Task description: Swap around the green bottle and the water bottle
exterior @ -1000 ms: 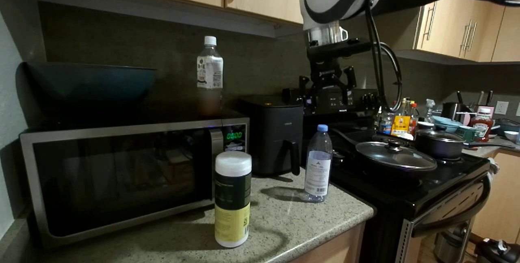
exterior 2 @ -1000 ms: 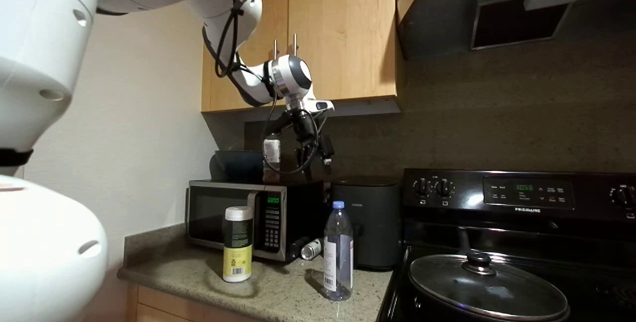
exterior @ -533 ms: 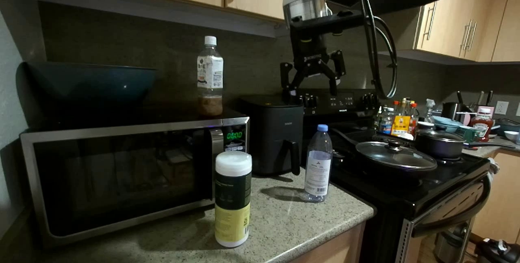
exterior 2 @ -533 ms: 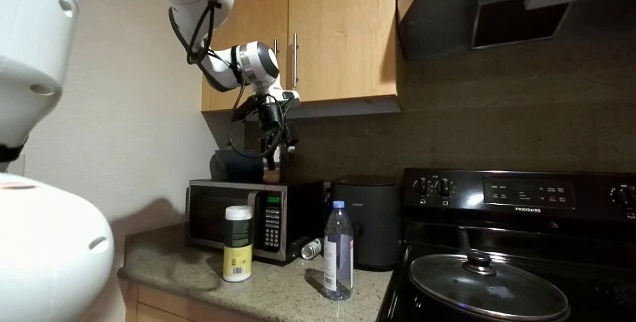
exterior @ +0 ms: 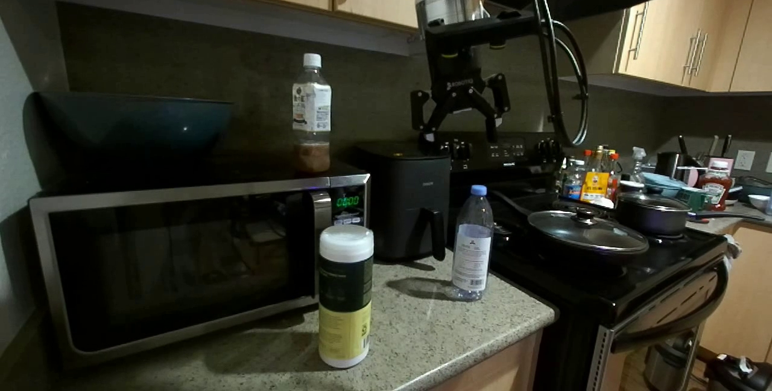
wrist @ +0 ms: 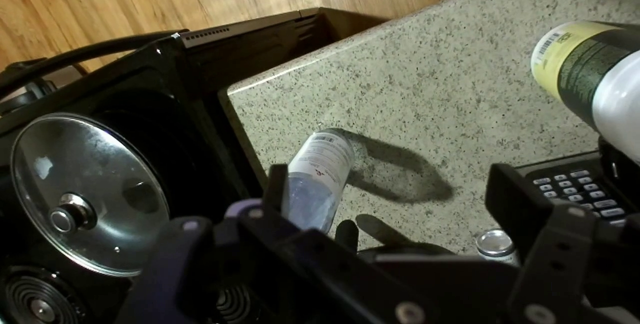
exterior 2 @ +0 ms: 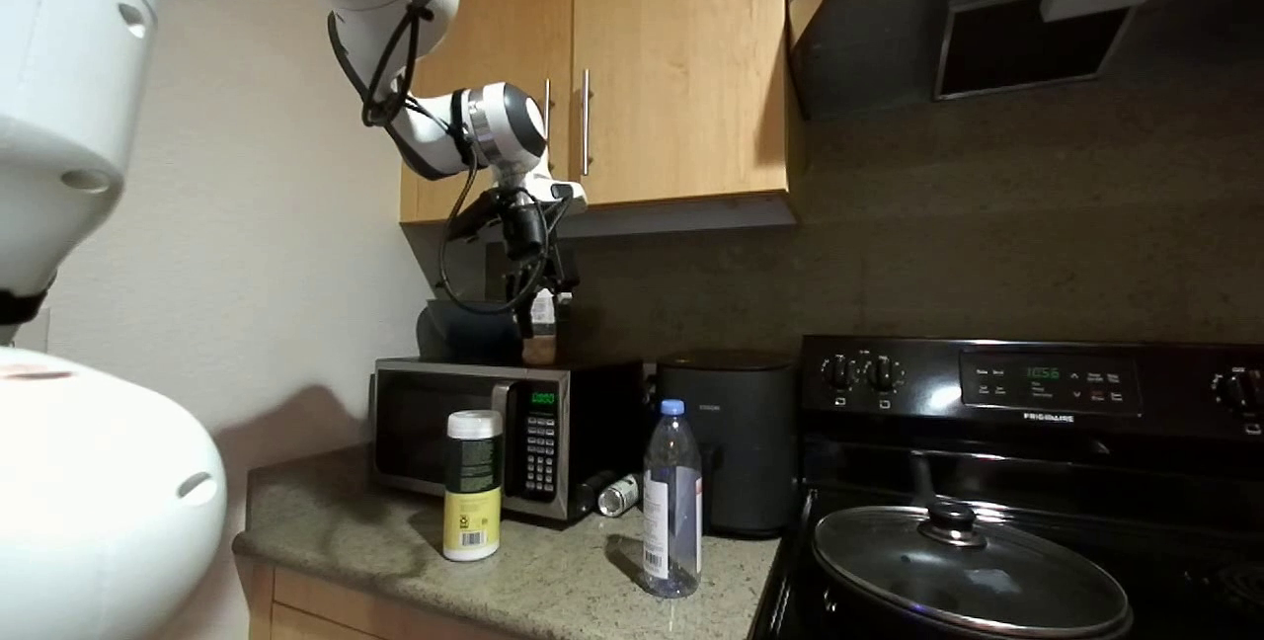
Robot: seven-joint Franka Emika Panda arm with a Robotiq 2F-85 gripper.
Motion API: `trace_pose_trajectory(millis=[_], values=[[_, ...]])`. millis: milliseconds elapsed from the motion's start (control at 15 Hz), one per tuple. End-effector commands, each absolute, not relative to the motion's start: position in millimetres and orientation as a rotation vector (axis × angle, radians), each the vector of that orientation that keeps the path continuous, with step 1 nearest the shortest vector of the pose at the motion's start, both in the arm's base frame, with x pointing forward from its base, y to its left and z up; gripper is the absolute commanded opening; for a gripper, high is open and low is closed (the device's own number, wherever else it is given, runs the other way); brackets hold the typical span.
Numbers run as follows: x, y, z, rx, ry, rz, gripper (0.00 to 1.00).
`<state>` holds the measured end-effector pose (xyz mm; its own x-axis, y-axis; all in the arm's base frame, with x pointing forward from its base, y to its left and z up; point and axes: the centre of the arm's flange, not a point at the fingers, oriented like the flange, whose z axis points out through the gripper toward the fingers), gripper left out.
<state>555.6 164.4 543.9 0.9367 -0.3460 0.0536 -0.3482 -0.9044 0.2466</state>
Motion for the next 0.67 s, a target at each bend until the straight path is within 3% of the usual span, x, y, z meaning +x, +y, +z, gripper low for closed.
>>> trace_pose_trajectory(millis=[0, 600], values=[[548, 200, 534, 2.858, -0.370, -0.020, 1.00], [535, 320, 495, 2.889, 0.070, -0.094, 1.00]])
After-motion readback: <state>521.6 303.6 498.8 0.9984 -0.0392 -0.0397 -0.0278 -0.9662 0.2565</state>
